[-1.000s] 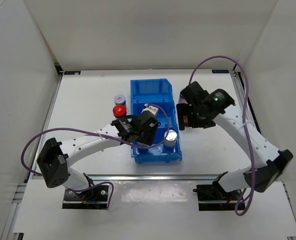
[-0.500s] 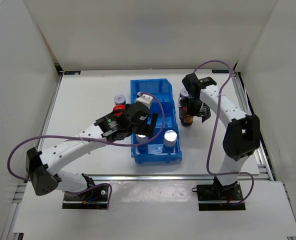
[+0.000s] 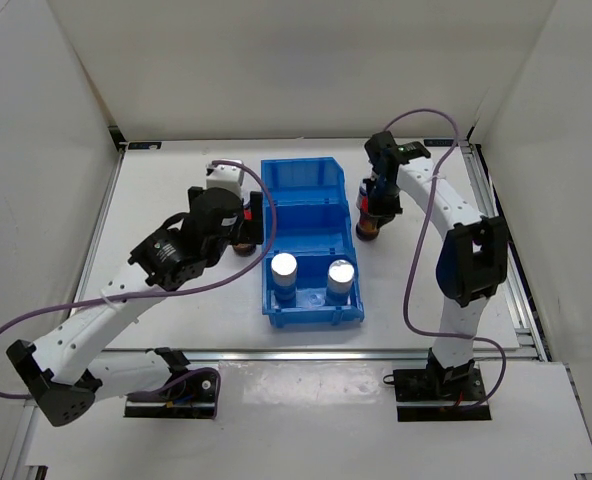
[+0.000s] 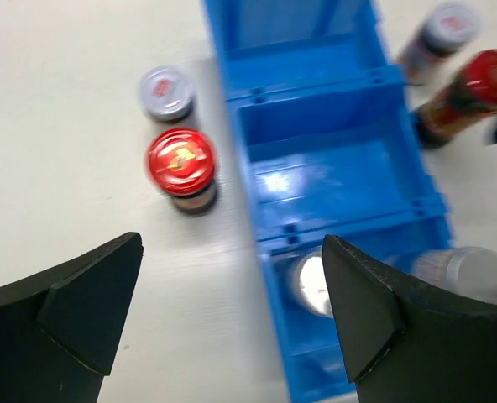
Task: Organize the condiment bottles
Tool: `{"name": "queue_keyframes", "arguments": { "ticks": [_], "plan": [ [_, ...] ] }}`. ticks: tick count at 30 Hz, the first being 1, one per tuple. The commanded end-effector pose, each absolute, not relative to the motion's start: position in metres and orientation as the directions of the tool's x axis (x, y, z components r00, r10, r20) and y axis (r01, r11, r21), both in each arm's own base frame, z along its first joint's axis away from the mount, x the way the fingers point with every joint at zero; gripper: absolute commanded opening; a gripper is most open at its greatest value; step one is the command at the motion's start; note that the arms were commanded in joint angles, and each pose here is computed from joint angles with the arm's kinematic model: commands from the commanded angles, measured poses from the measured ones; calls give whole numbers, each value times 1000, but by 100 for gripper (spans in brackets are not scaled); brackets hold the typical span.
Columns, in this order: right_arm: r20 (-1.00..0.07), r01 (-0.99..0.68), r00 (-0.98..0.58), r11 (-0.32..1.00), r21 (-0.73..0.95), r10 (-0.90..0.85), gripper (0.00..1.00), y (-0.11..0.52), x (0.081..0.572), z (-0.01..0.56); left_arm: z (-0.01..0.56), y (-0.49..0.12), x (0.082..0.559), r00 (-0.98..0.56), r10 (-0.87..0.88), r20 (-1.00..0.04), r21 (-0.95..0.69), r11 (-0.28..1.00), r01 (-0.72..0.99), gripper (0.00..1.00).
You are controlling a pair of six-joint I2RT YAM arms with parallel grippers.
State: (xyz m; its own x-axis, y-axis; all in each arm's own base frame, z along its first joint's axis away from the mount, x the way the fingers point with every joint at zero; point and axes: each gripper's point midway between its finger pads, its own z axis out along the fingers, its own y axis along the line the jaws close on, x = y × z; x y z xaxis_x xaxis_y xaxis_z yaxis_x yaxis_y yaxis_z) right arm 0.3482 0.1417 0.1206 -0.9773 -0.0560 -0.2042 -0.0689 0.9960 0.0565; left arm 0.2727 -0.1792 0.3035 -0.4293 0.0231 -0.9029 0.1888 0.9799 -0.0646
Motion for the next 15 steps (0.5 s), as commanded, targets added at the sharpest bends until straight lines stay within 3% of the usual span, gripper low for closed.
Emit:
{"name": "queue_keyframes", "arguments": {
  "ticks": [1, 5, 8, 10, 11, 12, 14, 15],
  "plan": [
    [-368, -54, -928, 998, 8, -47, 15, 134, 367, 173, 285, -142, 278, -456, 41, -889, 2, 996, 85, 99],
    [-513, -58, -856, 998, -26, -63, 4, 140, 370, 235, 272, -114, 287, -481, 1, -877, 5, 1000, -8, 99],
    [-506, -75, -859, 997, -21, -75, 4, 144, 362, 239, 261, -108, 292, -510, -4, -860, 12, 1000, -28, 99],
    [-494, -79, -866, 997, -17, -78, 35, 145, 360, 235, 257, -107, 295, -526, -9, -851, 8, 1000, -30, 99],
    [-486, -80, -870, 997, -21, -80, 54, 145, 361, 232, 254, -104, 297, -532, -11, -847, 13, 999, -42, 99],
    [-473, -80, -877, 996, -26, -83, 81, 146, 363, 224, 254, -104, 297, -532, -2, -847, 21, 999, -37, 99],
    [-459, -87, -884, 996, -25, -89, 97, 147, 370, 216, 250, -105, 299, -545, -4, -838, 14, 999, -29, 99],
    [-444, -83, -893, 996, -16, -81, 100, 146, 372, 210, 250, -103, 299, -548, 0, -836, 17, 1000, -26, 99]
  ]
}}
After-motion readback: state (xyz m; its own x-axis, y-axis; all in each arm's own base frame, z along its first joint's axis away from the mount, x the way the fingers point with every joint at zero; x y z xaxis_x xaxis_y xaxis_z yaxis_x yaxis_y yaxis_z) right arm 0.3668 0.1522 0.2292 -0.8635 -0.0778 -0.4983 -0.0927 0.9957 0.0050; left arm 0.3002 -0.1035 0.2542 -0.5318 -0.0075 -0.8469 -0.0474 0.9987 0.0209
